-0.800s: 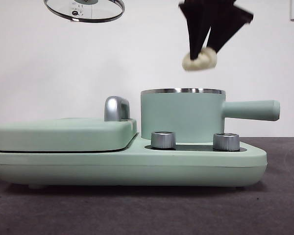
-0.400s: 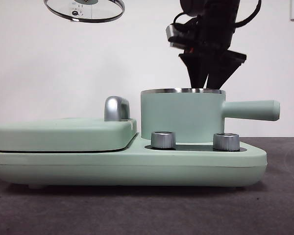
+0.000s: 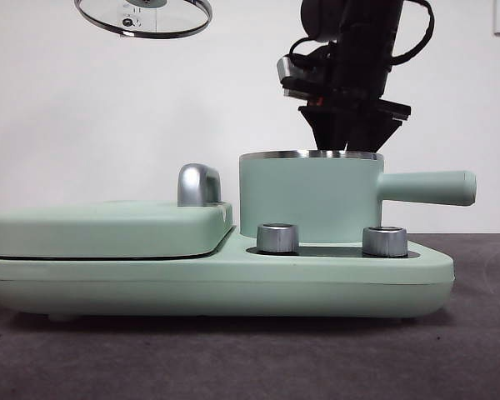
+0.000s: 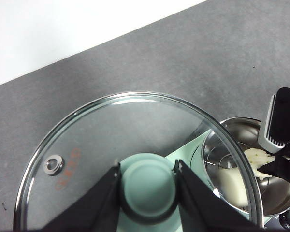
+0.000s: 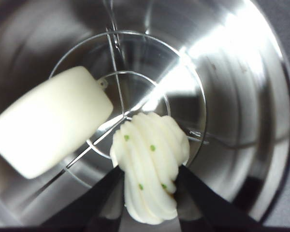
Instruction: Put the buns in a small steamer
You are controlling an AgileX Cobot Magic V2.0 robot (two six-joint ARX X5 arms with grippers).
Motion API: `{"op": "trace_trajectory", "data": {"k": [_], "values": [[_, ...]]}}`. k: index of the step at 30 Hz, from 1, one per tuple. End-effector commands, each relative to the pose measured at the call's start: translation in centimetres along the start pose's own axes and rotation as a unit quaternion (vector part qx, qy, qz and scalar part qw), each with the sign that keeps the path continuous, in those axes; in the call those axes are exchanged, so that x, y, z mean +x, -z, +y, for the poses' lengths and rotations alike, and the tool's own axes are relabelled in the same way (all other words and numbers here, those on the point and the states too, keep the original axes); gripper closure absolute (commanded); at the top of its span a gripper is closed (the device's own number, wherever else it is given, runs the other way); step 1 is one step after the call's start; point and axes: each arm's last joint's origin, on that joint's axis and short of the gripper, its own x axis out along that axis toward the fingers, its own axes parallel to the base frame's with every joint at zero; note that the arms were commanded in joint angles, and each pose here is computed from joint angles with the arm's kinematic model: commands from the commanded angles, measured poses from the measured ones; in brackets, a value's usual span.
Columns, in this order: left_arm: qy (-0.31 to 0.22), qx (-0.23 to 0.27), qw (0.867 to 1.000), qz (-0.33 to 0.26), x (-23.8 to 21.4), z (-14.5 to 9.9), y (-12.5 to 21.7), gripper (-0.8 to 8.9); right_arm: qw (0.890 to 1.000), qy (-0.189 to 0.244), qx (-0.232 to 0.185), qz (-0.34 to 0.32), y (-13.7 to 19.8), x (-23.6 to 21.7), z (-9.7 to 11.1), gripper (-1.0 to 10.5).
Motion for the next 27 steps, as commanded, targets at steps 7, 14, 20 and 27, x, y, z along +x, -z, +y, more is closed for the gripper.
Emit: {"op": "trace_trajectory", "data": {"k": [7,14,20,27], "values": [[0.0,0.007,1.0,-0.025,-0.7,-0.2,-0.7,7.94,1.0,-0.001,-0.007,-0.006,-0.6,0.3,0.3,5.9],[0.0,0.007,1.0,-0.025,-0.7,-0.2,-0.7,7.94,1.0,-0.001,-0.009,-0.016,-0.7,-0.3,0.3,5.3],[0.0,0.006,1.0,-0.025,-0.7,-0.2,-0.7,7.94,0.999,0.0,-0.011,-0.052,-1.2,-3.1,0.5,5.3],[0.0,0.006,1.0,-0.024,-0.7,-0.2,-0.7,7.95,0.997,-0.003,-0.002,-0.079,-0.3,-8.3,0.9,5.3]]}}
